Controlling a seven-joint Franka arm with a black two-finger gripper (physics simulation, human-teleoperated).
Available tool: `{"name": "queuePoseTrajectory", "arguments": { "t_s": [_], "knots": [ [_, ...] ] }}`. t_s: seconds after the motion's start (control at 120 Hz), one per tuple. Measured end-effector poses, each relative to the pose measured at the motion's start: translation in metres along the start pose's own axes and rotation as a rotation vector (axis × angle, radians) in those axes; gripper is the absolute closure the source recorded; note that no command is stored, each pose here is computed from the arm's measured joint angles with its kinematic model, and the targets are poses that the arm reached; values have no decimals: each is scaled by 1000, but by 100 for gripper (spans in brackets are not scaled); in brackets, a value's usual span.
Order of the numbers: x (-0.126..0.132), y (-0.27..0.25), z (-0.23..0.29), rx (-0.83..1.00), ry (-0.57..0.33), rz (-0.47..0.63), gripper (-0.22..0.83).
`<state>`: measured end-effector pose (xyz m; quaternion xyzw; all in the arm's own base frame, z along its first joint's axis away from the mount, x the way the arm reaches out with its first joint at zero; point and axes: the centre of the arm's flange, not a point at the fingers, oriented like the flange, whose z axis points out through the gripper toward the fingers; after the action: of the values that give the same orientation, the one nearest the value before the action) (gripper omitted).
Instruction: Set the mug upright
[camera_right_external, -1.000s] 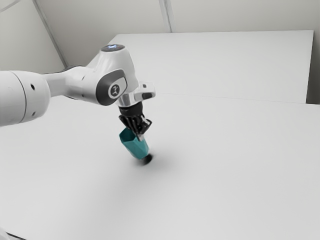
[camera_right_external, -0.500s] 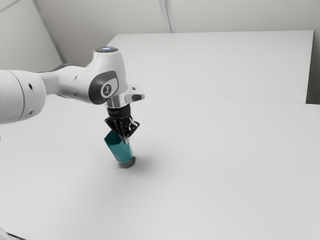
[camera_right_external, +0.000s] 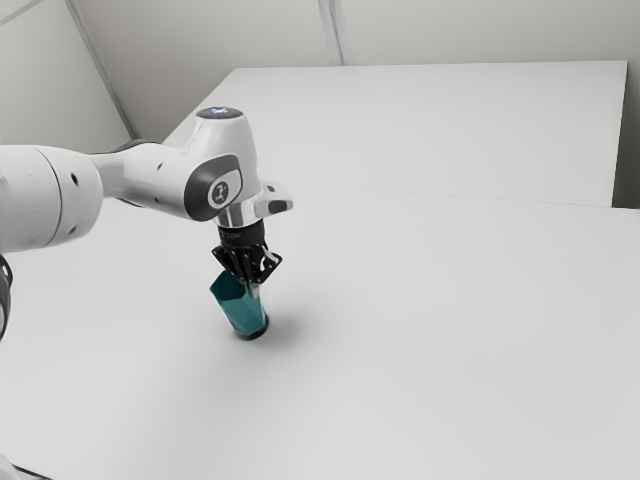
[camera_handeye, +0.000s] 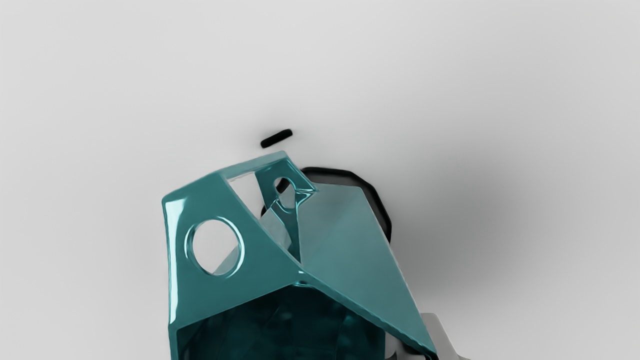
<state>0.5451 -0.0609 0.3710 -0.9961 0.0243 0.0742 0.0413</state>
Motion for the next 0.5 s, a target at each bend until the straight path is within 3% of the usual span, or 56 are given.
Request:
{"name": "queuePoseTrajectory", "arguments": {
  "t_s": [0.242, 0.5],
  "knots": [
    [-2, 1, 2, -8, -7, -12, 70],
    [-9, 0, -20, -58, 8, -24, 42]
  ]
}}
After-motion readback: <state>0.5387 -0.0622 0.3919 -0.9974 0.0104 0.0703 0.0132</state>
